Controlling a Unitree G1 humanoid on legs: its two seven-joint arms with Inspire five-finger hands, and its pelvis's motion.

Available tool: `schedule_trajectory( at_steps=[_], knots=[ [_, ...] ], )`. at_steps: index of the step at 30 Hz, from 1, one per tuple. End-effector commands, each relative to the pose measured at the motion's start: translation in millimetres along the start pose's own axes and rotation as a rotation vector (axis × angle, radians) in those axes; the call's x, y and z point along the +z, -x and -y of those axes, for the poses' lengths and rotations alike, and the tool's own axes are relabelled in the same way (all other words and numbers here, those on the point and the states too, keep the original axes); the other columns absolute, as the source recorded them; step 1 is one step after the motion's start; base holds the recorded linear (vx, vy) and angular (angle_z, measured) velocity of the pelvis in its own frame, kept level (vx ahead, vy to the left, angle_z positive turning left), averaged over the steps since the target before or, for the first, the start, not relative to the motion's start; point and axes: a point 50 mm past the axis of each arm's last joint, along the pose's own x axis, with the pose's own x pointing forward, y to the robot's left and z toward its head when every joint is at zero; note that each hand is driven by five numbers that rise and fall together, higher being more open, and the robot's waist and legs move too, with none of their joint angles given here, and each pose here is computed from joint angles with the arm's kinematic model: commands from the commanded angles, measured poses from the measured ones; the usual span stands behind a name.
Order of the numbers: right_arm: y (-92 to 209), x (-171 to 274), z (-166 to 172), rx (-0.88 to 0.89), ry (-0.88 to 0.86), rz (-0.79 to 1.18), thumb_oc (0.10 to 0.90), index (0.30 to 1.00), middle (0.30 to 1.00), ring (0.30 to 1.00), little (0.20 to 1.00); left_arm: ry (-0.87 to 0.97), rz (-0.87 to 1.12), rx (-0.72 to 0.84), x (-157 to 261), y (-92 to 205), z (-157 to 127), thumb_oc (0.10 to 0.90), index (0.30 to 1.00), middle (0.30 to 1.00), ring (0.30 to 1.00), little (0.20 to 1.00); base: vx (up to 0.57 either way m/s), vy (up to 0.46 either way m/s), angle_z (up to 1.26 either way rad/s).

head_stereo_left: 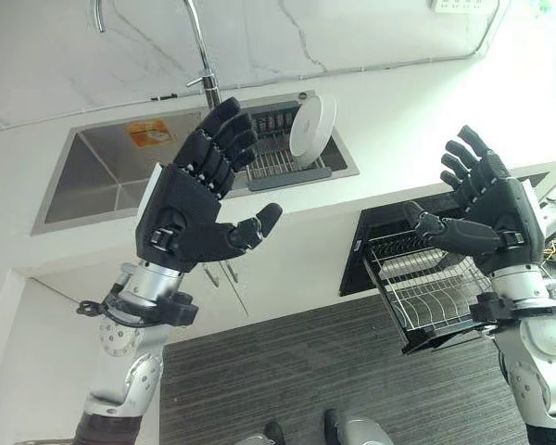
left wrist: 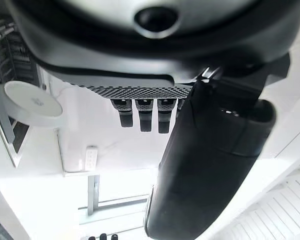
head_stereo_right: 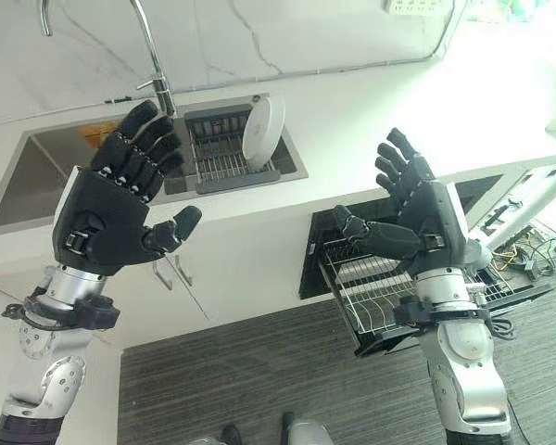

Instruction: Place the dishes in the dishwasher.

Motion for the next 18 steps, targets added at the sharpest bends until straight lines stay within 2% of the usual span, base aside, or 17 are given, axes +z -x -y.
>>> schedule_trajectory(
  at_steps=[1, 6, 12, 14, 18],
  knots=[
    [-8.6, 42.0, 0.7, 0.032, -0.009, 0.235, 0.800, 0.900, 0.900, 0.900, 0.900, -0.003, 0.291, -0.100, 41.6, -12.8, 16.9, 0.800, 0.900, 0.900, 0.900, 0.900, 0.10, 0.009, 0.02],
    [-11.5, 40.8, -5.1, 0.049, -0.002, 0.238, 0.800, 0.900, 0.900, 0.900, 0.900, 0.000, 0.337, -0.103, 46.3, -9.1, 15.5, 0.800, 0.900, 0.900, 0.900, 0.900, 0.12, 0.137, 0.00],
    [-5.2, 40.1, -5.9, 0.091, -0.019, 0.209, 0.800, 0.900, 0.900, 0.900, 0.900, -0.005, 0.405, -0.092, 58.6, -5.6, 11.7, 0.800, 0.900, 0.900, 0.900, 0.900, 0.17, 0.232, -0.38],
    [-4.3, 37.3, -7.5, 0.105, 0.030, 0.175, 0.800, 0.900, 0.900, 0.900, 0.900, 0.011, 0.397, -0.098, 58.2, -7.6, 11.2, 0.800, 0.900, 0.900, 0.900, 0.900, 0.13, 0.148, -0.08],
    [-9.9, 38.3, -7.4, 0.120, -0.008, 0.188, 0.800, 0.900, 0.900, 0.900, 0.900, -0.014, 0.389, -0.116, 55.8, -15.3, 13.2, 0.800, 0.900, 0.900, 0.900, 0.900, 0.10, 0.115, 0.17]
  ],
)
